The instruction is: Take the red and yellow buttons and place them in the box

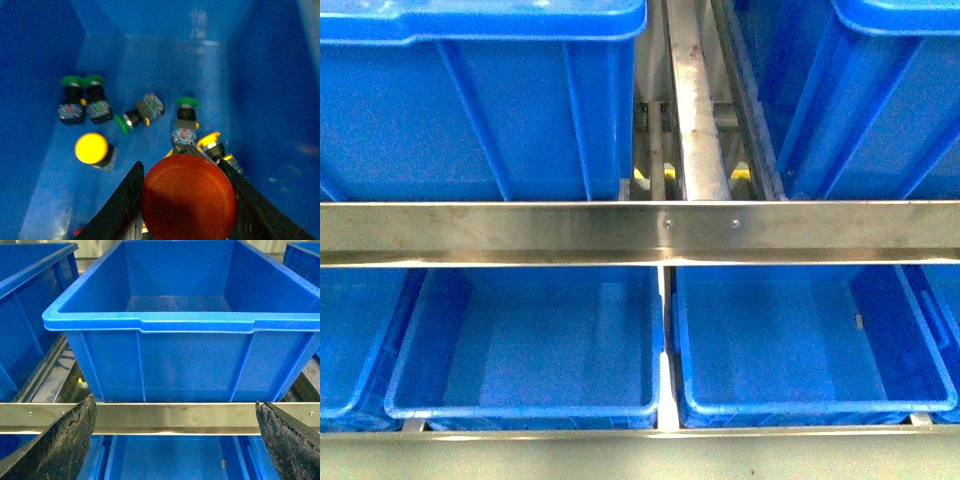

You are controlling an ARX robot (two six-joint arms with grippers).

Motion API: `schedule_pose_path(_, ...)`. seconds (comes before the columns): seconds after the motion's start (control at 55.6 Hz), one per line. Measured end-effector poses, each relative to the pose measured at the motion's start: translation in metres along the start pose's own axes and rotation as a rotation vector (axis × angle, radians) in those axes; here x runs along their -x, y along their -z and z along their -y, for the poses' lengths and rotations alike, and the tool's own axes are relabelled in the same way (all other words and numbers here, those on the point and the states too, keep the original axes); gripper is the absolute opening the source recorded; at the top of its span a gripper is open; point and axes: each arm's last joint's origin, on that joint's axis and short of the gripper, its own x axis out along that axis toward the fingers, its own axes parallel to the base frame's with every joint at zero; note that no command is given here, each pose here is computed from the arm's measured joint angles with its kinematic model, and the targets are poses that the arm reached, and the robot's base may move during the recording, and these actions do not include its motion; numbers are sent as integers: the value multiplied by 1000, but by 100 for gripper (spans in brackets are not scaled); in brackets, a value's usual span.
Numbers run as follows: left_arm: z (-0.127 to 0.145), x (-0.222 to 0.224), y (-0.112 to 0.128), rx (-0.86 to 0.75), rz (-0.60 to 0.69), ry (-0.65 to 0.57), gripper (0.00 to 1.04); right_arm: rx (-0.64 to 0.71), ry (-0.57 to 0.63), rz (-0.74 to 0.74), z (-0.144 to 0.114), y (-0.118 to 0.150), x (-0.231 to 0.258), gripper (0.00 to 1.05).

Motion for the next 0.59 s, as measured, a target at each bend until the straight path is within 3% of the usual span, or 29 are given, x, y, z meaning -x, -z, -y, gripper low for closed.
schedule_pose_path(0.126, -44, 55, -2, 24, 87, -22, 34, 0, 0, 0, 0, 0, 0, 97)
schedule_pose_path(0.288, -86, 102, 17, 88, 105, 27, 34, 0, 0, 0, 0, 0, 0, 97)
schedule_pose_path(0.468, -126, 134, 42, 175, 135, 89, 34, 0, 0, 0, 0, 0, 0, 97)
schedule_pose_path(0.593, -139, 143, 56, 213, 130, 84, 34, 0, 0, 0, 0, 0, 0, 97)
